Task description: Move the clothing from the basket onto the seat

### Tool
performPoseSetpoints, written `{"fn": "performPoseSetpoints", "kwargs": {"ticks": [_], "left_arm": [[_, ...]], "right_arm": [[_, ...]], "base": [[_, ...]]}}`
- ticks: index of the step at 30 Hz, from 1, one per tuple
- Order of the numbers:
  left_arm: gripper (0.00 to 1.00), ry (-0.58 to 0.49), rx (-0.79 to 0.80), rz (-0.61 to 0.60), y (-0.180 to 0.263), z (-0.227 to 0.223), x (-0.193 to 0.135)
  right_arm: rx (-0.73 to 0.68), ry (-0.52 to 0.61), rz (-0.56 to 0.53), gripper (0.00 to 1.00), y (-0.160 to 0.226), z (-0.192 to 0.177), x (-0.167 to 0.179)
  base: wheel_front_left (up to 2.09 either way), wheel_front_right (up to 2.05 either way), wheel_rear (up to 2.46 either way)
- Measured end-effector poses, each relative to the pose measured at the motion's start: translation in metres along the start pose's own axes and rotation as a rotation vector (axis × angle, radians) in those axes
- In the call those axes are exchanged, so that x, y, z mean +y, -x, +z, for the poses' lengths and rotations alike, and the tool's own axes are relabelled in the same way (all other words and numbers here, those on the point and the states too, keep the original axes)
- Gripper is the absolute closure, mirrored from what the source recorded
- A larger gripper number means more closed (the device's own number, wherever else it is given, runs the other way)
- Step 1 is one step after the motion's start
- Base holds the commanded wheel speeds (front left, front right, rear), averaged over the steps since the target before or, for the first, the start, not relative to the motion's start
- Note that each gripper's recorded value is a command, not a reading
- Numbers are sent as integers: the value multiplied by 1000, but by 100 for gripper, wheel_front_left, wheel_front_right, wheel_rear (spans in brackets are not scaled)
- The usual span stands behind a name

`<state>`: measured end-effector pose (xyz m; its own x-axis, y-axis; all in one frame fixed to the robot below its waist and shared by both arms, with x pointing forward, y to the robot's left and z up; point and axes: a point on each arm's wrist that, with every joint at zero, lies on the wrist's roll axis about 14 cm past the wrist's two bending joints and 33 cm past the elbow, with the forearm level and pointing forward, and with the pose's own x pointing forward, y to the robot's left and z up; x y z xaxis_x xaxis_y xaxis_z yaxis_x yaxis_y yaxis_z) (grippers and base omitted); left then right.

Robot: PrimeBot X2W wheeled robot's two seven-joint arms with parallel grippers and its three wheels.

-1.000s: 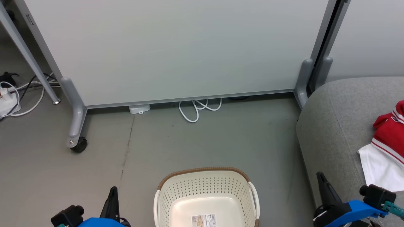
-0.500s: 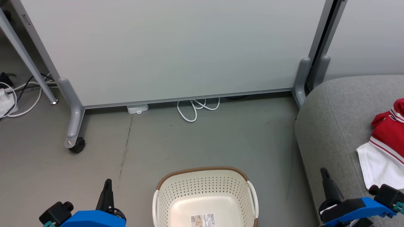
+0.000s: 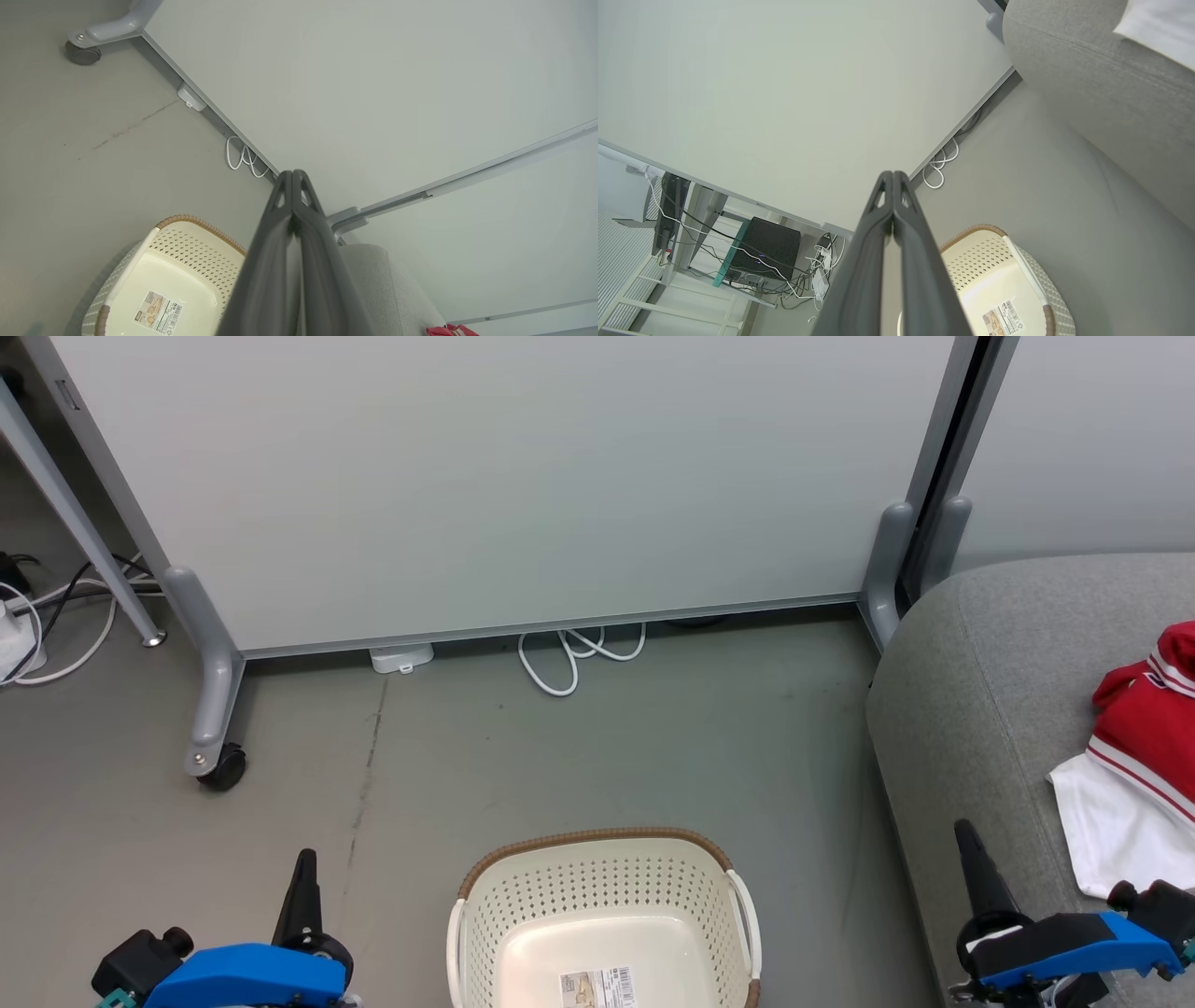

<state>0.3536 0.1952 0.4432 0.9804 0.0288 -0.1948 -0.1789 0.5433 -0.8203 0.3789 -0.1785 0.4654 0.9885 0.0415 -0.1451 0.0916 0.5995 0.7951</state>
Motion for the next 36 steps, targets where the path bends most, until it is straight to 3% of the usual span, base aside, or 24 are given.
{"fn": "performPoseSetpoints", "kwargs": {"ticks": [36], "left_arm": [[100,325,-25,-85,-13,22,-28]], "right_arm": [[-48,-360,52,100,-3,21,11]], "base": [[0,0,0]]}}
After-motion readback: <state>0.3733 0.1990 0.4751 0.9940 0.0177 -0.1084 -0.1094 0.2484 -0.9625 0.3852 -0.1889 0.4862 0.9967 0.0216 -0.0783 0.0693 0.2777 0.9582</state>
